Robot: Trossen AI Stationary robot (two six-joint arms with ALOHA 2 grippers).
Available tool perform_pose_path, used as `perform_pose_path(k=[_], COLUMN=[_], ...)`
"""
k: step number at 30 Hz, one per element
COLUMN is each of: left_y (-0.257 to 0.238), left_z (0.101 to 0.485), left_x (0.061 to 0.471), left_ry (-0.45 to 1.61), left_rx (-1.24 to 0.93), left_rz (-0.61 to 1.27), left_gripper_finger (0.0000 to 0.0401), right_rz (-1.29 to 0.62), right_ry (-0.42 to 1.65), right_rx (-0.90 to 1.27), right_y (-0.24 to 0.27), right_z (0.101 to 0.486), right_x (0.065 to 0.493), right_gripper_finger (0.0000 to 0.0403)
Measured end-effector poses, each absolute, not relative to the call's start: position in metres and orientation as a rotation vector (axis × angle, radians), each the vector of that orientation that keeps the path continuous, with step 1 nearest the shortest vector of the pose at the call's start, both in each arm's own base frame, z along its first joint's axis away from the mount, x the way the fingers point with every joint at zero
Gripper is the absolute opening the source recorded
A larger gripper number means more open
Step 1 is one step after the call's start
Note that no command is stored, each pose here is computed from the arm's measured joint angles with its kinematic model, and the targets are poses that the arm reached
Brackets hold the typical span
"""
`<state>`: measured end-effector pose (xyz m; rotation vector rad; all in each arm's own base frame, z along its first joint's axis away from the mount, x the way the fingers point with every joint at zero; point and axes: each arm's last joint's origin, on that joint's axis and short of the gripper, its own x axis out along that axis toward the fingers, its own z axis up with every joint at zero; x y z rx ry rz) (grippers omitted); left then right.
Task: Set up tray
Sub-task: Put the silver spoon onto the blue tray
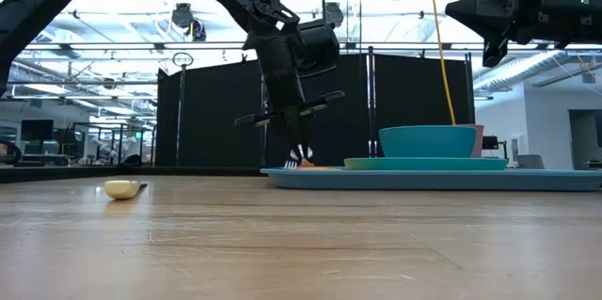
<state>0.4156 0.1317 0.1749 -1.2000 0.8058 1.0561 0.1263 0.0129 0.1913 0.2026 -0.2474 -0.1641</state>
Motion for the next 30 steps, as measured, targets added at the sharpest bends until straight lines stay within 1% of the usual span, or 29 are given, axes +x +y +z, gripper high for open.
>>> perform_pose_path(k=[9, 17, 30], left_y=[0.132, 0.132, 0.131], left_z=[0.175, 0.154, 0.148], left_x=[0.416, 0.424, 0.426], left_ry=[0.815, 0.820, 0.841], left_rx=[-1.177, -1.185, -1.197], left_rz=[1.044, 1.040, 1.018], left_gripper_finger=[0.0008, 0.0008, 0.0008], right_rz=[-0.165, -0.165, -0.164], right_ry=[-0.247, -0.246, -0.244], right_rx=[0.203, 0.202, 0.202], right_y=[0.013, 0.013, 0.013], right_z=[0.191, 0.191, 0.191], right_x=[0.126, 0.126, 0.127], right_gripper_finger=[0.0000, 0.0000, 0.0000])
